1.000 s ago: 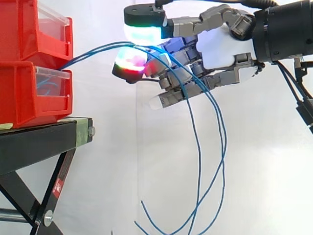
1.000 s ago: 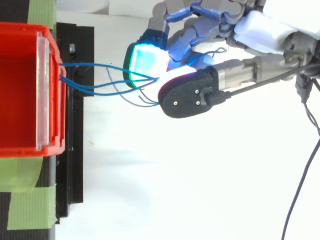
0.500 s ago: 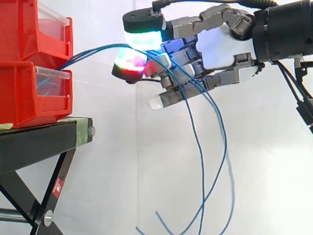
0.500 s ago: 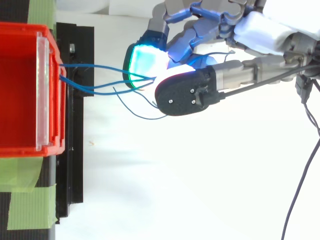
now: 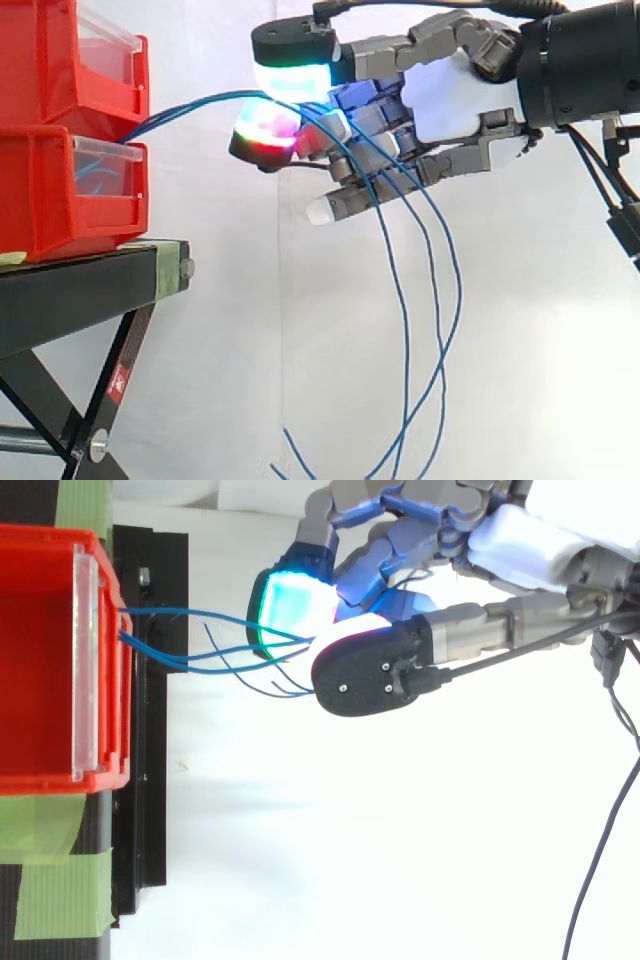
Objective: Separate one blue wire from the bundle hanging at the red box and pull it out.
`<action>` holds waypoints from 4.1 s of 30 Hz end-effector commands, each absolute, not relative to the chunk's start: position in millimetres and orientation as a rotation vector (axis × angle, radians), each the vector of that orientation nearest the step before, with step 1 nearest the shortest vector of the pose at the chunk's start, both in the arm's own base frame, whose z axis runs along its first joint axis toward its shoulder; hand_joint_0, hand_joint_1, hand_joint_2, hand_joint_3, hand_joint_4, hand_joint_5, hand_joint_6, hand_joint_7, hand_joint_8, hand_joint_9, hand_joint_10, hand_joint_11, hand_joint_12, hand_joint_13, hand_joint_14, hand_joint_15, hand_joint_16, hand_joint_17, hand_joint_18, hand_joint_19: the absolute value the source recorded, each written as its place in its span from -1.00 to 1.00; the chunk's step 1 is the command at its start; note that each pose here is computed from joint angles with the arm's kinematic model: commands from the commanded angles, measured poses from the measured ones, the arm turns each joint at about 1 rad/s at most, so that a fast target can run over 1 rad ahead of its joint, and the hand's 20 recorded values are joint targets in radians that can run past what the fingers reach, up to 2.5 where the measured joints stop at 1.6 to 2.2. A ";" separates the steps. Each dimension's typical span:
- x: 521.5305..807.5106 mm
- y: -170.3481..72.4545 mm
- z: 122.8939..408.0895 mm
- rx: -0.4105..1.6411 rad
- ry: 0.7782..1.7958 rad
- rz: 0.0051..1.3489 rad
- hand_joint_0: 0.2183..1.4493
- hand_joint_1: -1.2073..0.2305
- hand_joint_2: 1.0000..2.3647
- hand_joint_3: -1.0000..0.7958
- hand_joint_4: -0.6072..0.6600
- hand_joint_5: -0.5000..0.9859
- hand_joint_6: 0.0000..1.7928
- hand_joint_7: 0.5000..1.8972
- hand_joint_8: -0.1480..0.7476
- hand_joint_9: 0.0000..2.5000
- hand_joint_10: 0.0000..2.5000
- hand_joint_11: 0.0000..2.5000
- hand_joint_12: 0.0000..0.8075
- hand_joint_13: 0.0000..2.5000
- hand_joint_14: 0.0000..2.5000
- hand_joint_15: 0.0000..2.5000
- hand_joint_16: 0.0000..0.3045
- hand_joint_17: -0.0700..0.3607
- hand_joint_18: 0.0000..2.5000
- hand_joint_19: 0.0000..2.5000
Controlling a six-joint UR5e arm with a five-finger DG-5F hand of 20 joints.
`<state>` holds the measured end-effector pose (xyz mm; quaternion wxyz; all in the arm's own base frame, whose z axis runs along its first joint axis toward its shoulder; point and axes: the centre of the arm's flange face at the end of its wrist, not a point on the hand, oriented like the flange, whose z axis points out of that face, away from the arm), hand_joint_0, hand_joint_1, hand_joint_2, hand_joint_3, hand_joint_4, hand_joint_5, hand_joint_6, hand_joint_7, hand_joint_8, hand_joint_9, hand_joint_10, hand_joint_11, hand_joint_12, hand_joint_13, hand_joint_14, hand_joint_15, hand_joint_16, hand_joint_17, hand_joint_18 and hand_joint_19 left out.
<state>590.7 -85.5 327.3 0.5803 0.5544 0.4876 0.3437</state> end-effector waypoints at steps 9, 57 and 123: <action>587.7 -84.9 325.2 1.338 1.136 0.818 -0.28 -0.34 -0.97 -0.20 0.31 -0.68 -0.06 -0.11 -0.04 -0.68 -0.86 0.38 -0.25 -0.81 0.08 0.21 -0.73 -0.24 -0.74 -0.44; 587.9 -84.8 325.3 1.366 1.109 0.850 -0.37 -0.40 -0.95 -0.06 0.27 -0.63 -0.03 -0.02 0.10 -0.39 -1.00 0.38 -0.08 -0.36 -0.80 0.39 -0.70 -0.20 -0.52 -0.41; 588.1 -84.8 325.4 1.365 1.108 0.851 -0.43 -0.21 -0.98 -0.32 0.38 -0.67 -0.05 -0.06 0.13 -0.50 -0.98 0.42 -0.04 -0.42 -0.64 0.32 -0.70 -0.19 -0.57 -0.37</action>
